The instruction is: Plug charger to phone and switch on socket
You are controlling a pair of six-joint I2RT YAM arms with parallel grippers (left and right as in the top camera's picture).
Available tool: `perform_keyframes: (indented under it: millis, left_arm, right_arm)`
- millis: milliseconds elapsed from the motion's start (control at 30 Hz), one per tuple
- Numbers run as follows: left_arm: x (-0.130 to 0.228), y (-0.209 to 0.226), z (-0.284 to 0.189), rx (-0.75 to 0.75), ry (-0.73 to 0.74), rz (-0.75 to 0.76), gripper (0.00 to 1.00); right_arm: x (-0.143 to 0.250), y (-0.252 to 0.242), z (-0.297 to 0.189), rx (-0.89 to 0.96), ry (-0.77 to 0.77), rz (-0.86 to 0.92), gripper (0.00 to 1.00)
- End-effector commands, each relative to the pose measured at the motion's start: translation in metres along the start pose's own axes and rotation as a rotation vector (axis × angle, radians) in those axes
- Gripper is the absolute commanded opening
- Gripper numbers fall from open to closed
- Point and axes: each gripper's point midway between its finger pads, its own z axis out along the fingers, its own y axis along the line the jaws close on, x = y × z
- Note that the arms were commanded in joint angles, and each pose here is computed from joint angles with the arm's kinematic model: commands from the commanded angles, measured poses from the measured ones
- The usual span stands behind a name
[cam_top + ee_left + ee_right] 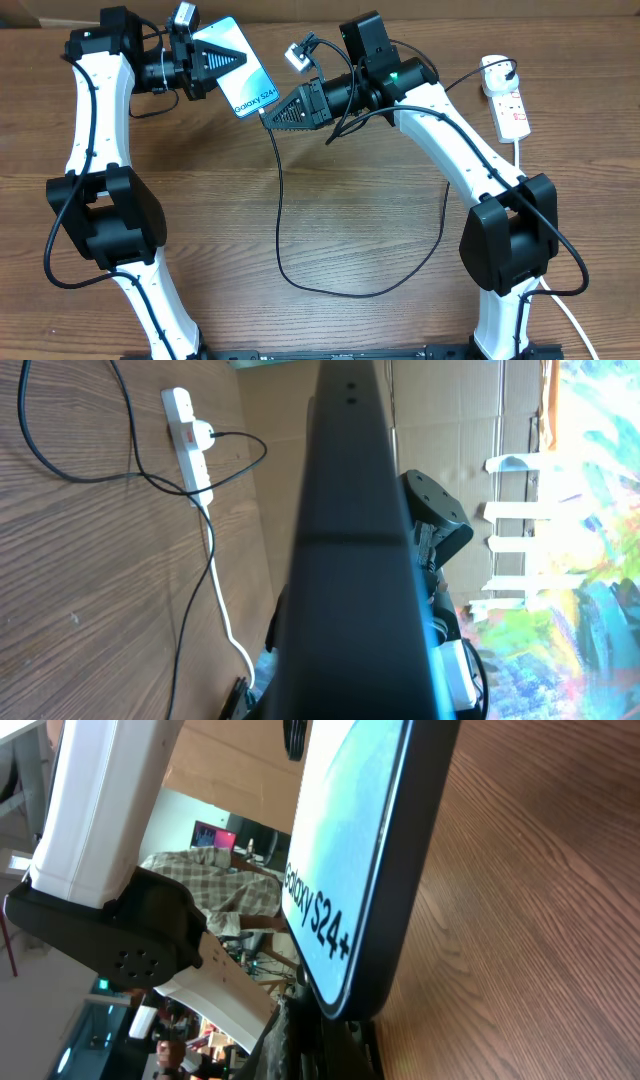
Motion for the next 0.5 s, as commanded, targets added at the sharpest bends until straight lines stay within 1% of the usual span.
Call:
perform_keyframes:
  millis: [0,467]
  left_arm:
    - [0.0007,-0.0169,-0.0002,0.063,-0.003,0.053,0.04]
    - [0.0008,-0.0169,0.0002,0.063,-0.002,0.061,0.04]
  right_arm:
    - [-0.0029,0.0008,-0.0019,-0.002,-0.007,-0.009,0.04]
    - [-0.0122,0.003,-0.0021,-0.002,-0.029,-0.006,0.04]
